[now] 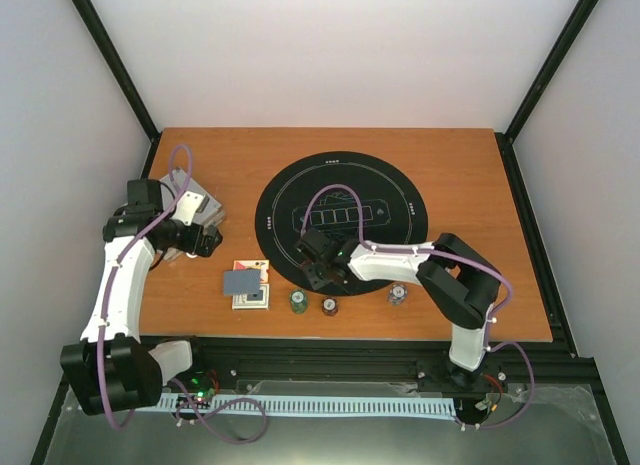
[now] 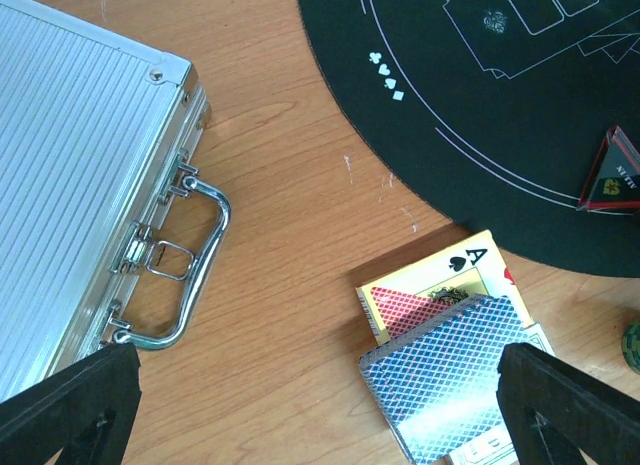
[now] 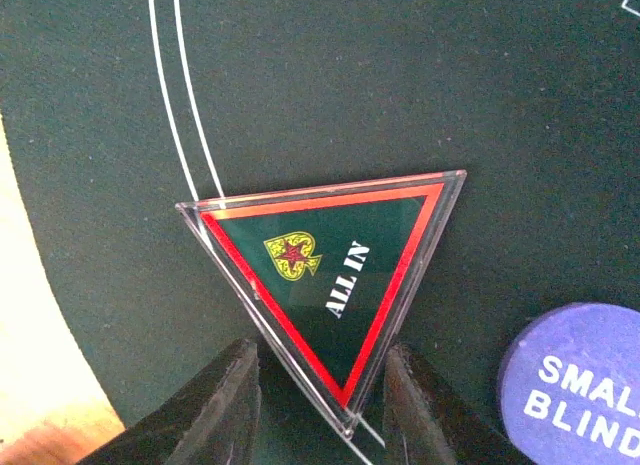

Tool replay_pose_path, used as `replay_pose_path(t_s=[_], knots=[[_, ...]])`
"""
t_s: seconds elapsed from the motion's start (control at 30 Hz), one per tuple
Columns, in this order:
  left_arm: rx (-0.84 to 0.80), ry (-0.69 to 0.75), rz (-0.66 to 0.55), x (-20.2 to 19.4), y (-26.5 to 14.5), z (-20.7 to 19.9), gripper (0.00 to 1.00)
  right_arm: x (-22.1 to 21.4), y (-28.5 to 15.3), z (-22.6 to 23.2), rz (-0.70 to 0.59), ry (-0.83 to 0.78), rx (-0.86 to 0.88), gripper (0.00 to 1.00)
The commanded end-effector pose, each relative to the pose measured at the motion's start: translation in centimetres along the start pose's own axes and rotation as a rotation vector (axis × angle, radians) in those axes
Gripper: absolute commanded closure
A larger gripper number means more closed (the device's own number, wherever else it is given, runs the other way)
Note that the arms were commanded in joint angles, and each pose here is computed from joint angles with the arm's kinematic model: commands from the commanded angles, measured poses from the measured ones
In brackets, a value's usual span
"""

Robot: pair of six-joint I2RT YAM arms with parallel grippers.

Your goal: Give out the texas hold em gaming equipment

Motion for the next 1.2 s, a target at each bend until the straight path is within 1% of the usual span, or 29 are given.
replay_pose_path(t_s=[0.0,0.07,0.27,0.67,0.83,0.9,0.97,1.1,1.17], knots=[[0.009,0.006,-0.043,0.3,-0.7,-0.1,0.0,0.5,1.2,-0.1,0.014,0.004,0.031,0.65],[-0.001,0.009,-0.06,0.5,-1.0,-0.4,0.0,0.9,1.5,-0.4,0.017,0.005,0.035,0.66],[-0.021,0.009,-0.074,0.8,-1.2,-0.7,0.0,2.5,3.4,-0.9,0.025,-0.013,0.032,0.66],[-0.042,-0.005,-0.065,0.7,-1.0,-0.8,0.0,9.7,8.7,-1.5,0.008,-0.014,0.046,0.68],[-0.053,-0.017,-0.061,0.6,-0.9,-0.9,0.0,12.3,9.8,-1.9,-0.003,0.0,0.047,0.66],[-0.055,-0.019,-0.059,0.5,-0.8,-1.0,0.0,13.2,9.1,-1.9,-0.012,-0.005,0.043,0.63],[-0.054,-0.019,-0.062,0.5,-0.9,-1.0,0.0,14.0,7.6,-1.8,-0.036,-0.006,0.047,0.56],[-0.062,-0.024,-0.068,0.5,-0.9,-1.1,0.0,14.3,3.0,-2.7,-0.101,0.005,0.016,0.38],[-0.066,-0.027,-0.071,0.6,-1.0,-1.2,0.0,13.7,0.2,-3.2,-0.131,0.016,0.004,0.33]])
Point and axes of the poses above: each gripper's point midway between its finger pads, its own y axis out along the fingers, its own z axis along the line the jaws close on, x = y × z, the point moved 4 cm from there along -y, back along the fingers, and after that the axes turned 1 degree about -y, right-handed, at the moved point
